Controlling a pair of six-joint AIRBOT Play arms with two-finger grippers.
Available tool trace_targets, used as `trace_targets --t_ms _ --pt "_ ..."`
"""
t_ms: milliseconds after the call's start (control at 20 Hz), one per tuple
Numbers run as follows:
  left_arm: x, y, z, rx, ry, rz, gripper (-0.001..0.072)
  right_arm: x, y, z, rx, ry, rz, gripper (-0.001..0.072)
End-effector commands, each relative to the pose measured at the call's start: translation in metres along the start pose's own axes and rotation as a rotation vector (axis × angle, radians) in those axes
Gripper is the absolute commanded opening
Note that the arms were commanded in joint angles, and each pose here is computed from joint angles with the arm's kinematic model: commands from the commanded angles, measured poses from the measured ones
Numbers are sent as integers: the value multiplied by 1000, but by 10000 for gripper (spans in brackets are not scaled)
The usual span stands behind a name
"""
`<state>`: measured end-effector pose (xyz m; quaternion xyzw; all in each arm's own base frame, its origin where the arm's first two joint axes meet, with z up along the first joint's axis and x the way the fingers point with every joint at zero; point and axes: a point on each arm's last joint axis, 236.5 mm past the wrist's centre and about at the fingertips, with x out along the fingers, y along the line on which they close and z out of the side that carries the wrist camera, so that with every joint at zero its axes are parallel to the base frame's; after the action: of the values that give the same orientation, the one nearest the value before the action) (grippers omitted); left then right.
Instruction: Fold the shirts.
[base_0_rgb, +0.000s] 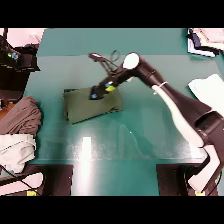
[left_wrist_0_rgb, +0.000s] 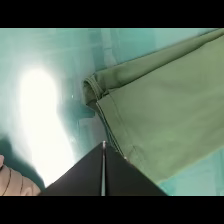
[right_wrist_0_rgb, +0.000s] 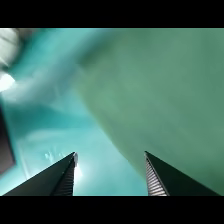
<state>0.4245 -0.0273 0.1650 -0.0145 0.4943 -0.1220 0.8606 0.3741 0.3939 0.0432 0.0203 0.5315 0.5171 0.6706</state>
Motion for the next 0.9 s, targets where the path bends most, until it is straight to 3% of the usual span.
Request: trace_targets --t_ms 0,50,100,150,400,800,850 --pt "-1 0 0 2 -2 -2 28 -45 -80 -47 227 23 -105 481" --pt "0 0 0 1 -1 -3 28 -55 -99 -54 301 -2 -120 509" --pt "0 -1 0 1 -1 -4 28 -62 -115 -60 368 -33 -108 695" --pt "0 -3 0 0 -2 -14 27 -63 -126 -61 433 -72 -78 720" --pt "-1 -13 3 -6 -11 -57 28 -29 -143 -63 631 -121 99 715" --pt "0 -13 3 -5 -10 -57 28 40 -112 -29 579 -158 206 711" --pt "0 -13 2 -5 -9 -57 28 43 -108 -22 550 -157 205 670"
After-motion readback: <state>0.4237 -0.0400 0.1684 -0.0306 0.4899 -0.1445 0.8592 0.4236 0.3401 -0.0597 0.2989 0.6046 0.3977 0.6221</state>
